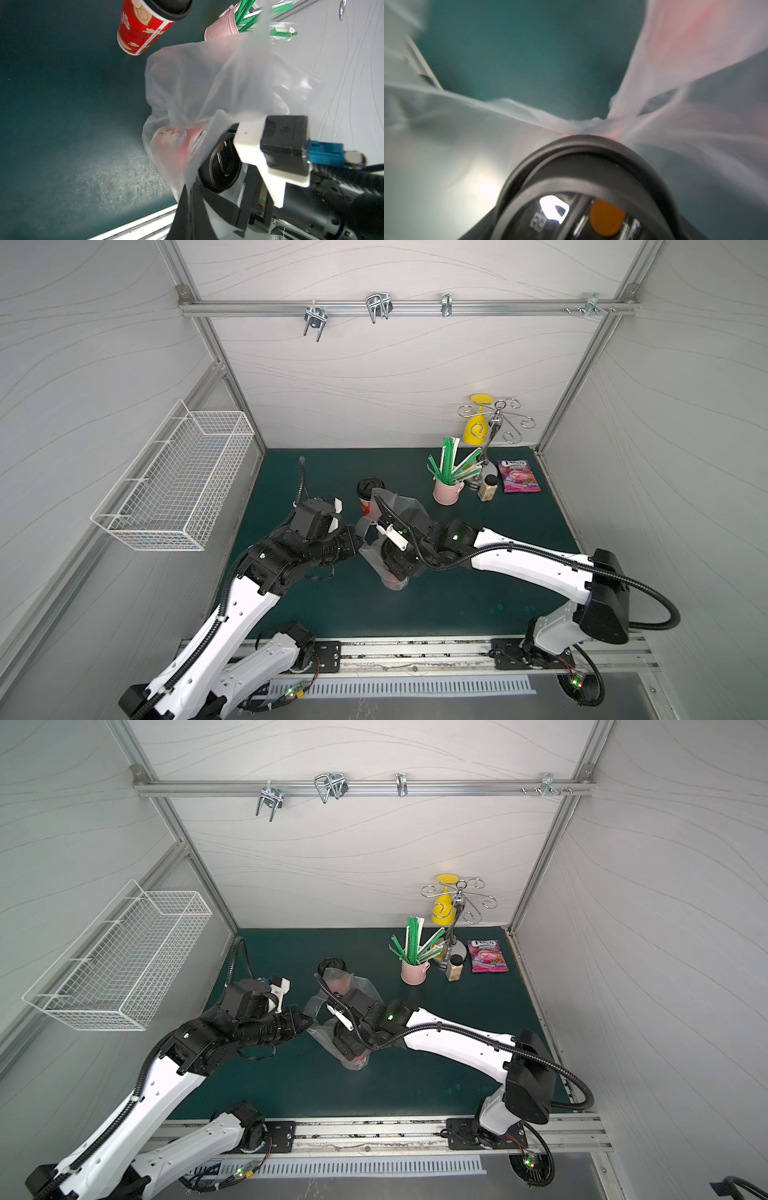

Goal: Pack milk tea into plastic carrier bags
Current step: Place the milk tea cup in the plastic carrier bag.

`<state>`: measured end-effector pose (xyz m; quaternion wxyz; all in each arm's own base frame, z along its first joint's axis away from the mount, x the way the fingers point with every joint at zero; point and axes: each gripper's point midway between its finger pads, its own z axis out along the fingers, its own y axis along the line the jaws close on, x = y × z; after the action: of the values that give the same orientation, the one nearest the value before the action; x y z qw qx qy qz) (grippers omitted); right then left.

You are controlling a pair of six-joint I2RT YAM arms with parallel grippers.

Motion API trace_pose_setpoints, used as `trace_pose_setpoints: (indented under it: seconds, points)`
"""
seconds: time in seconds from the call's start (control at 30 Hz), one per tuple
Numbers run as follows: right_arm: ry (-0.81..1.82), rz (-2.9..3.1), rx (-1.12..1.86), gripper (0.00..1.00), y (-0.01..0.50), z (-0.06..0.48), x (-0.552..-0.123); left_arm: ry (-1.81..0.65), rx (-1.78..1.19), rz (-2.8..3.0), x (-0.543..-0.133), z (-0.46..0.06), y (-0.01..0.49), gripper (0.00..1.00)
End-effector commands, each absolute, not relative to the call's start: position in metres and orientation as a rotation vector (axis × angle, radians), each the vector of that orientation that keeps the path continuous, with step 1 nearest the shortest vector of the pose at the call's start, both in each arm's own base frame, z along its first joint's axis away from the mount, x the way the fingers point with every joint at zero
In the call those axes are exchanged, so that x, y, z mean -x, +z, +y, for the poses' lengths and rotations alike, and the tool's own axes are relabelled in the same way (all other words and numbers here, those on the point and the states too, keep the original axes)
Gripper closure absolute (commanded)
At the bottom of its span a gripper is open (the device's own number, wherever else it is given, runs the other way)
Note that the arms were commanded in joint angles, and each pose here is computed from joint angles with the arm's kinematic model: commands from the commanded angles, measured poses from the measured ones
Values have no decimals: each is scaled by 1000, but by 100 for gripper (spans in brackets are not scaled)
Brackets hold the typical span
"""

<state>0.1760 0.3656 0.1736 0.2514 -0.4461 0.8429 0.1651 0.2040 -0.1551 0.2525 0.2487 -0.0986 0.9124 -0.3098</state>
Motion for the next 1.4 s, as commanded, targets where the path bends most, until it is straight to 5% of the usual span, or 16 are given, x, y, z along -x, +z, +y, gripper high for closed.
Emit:
trace_pose_setpoints:
  seconds: [0.0, 0.47, 1.17, 1.37]
  points:
    - [389, 2268, 1229, 13, 186, 354, -177, -946, 259, 2401, -212, -165, 273, 100]
    - [433, 2312, 1267, 5, 169, 362, -169, -894, 279, 2479, -218, -167, 250, 100]
    - [625, 2096, 1135, 1, 297, 348, -185, -887, 277, 2516, -223, -171, 245, 100]
    - [726, 2135, 1078, 1, 292, 345, -192, -945, 258, 2479, -227, -179, 265, 100]
